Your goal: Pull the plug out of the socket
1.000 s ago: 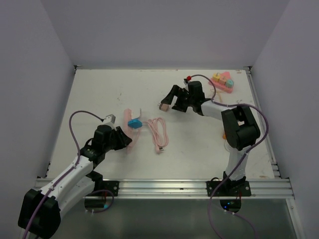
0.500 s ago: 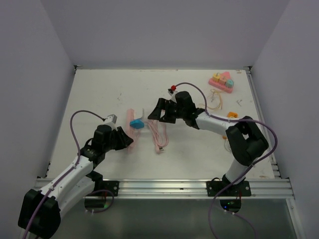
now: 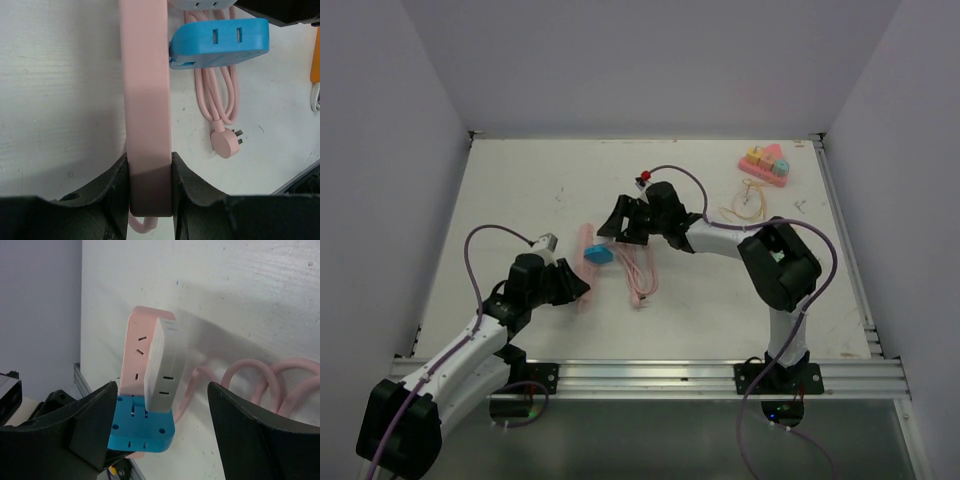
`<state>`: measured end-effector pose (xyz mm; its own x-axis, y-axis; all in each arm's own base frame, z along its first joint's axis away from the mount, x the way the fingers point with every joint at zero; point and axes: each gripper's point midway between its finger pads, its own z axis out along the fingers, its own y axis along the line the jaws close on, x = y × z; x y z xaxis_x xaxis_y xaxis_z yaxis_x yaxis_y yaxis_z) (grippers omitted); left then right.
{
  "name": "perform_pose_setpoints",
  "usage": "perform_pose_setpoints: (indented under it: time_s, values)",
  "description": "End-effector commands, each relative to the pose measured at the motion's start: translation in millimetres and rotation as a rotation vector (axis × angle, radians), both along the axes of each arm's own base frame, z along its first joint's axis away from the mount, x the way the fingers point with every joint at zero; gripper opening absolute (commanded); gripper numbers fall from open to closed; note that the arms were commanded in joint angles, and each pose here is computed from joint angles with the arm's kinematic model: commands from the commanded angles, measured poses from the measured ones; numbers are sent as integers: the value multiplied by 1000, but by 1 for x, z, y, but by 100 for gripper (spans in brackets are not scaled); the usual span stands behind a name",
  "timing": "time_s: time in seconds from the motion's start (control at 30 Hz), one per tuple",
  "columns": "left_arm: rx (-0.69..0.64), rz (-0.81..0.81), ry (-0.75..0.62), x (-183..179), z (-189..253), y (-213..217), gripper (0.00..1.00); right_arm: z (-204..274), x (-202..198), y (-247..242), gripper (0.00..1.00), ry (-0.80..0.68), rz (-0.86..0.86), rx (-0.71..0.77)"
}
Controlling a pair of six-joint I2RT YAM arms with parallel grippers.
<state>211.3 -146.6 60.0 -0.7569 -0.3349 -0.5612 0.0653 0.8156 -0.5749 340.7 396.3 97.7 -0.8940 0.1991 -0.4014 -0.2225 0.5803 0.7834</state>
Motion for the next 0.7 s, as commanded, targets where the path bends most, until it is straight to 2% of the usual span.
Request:
perform_pose_setpoints:
  time_s: [0.0, 0.13, 0.17, 0.23, 0.27, 0.3, 0.37, 0.4, 0.47, 0.57, 0.67]
  values:
    - [-38, -37, -110, 12, 21, -9, 0, 15, 18, 15, 73, -46, -29, 47]
    - [-37, -42, -95, 11, 16, -10, 0, 6, 17, 19, 56, -30, -21, 49]
    - [-35, -44, -90, 11, 14, -10, 0, 6, 17, 19, 44, -28, -22, 50]
    - [-29, -50, -70, 10, 10, -10, 0, 2, 15, 19, 33, -23, -18, 45]
    - [-27, -56, -58, 9, 7, -11, 5, 0, 14, 18, 24, -20, -17, 44]
    - [-37, -60, -83, 14, 11, -13, 11, -1, 13, 18, 20, -19, -15, 41]
    - [-38, -60, -86, 15, 12, -14, 28, -4, 12, 16, 10, -12, -14, 38]
    - [-36, -61, -77, 15, 10, -14, 45, -5, 11, 16, 7, -9, -12, 36]
    - [-33, -61, -75, 16, 9, -14, 63, -8, 8, 16, 1, -4, -9, 36]
    - [-23, -61, -65, 17, 6, -14, 71, -9, 5, 16, 0, 2, -4, 39]
    - [-10, -54, -53, 19, 3, -13, 73, -12, 2, 16, 0, 13, -3, 42]
